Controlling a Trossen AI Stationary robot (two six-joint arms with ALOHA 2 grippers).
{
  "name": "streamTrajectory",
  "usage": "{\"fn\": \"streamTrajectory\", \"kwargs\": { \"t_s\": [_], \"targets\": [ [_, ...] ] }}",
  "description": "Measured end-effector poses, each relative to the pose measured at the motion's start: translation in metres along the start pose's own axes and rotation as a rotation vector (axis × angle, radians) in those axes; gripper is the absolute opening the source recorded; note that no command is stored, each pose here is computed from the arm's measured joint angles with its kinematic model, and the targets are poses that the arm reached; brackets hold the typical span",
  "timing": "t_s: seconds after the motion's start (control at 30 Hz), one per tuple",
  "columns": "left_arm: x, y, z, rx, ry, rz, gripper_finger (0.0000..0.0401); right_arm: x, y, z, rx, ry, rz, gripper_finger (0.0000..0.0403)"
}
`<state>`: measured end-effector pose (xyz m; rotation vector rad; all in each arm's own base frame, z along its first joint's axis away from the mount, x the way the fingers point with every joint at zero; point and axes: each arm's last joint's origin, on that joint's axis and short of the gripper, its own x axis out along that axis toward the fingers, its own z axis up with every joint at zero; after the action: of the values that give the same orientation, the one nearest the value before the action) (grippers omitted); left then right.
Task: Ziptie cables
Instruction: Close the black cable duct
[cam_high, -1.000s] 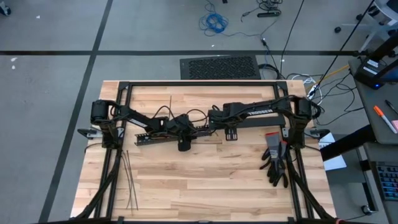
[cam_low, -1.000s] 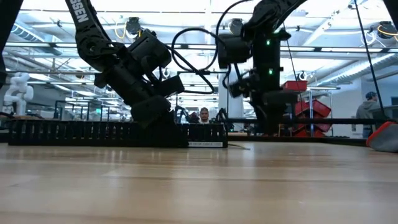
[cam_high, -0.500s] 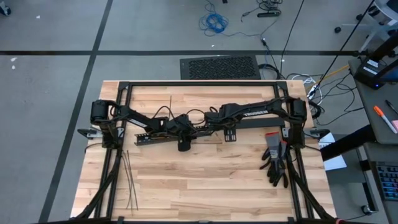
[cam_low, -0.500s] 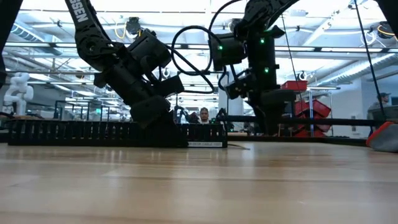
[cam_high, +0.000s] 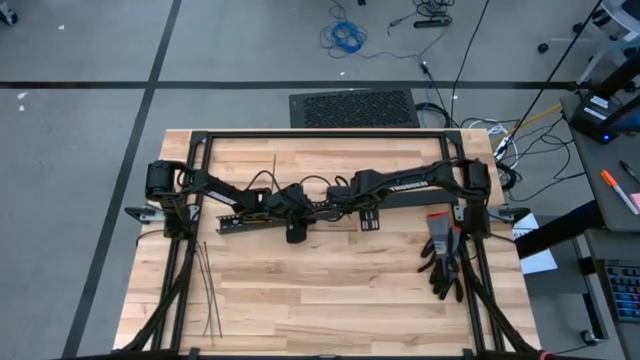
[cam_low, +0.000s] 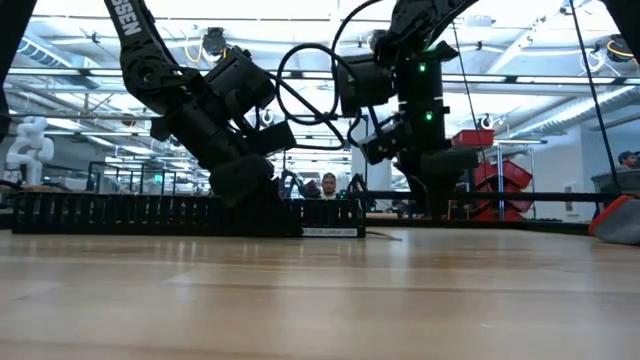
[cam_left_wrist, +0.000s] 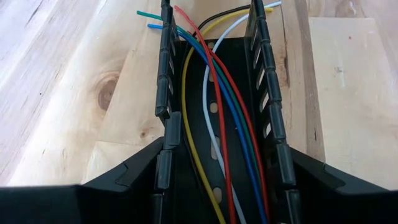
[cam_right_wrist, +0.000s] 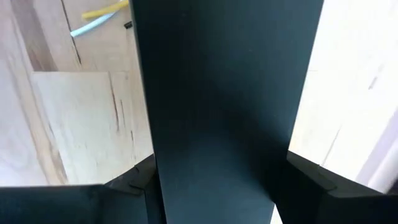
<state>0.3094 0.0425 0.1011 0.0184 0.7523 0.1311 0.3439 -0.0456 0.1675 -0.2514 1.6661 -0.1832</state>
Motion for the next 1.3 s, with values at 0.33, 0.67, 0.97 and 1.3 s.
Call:
{"fn": "streamTrajectory", "kwargs": {
  "t_s": [0.33,0.67,0.97,1.3],
  "targets": [
    [0.000,0.000,0.000,-0.001,-0.001,0.003,0.0251,0.010,0.002,0.003,-0.004,0.034,0.002,0.0210],
    [0.000,0.000,0.001,-0.001,-0.010,0.004,0.0251,0.010,0.007,0.002,-0.001,0.054,0.000,0.0210],
    [0.000,0.000,0.001,-0.002,-0.014,0.005,0.0251,0.023,0.007,0.011,-0.047,0.136,-0.001,0.0210],
    [0.000,0.001,0.000,-0.004,-0.004,0.012,0.0251,0.009,0.002,0.020,-0.071,0.132,-0.017,0.0210]
  ]
}}
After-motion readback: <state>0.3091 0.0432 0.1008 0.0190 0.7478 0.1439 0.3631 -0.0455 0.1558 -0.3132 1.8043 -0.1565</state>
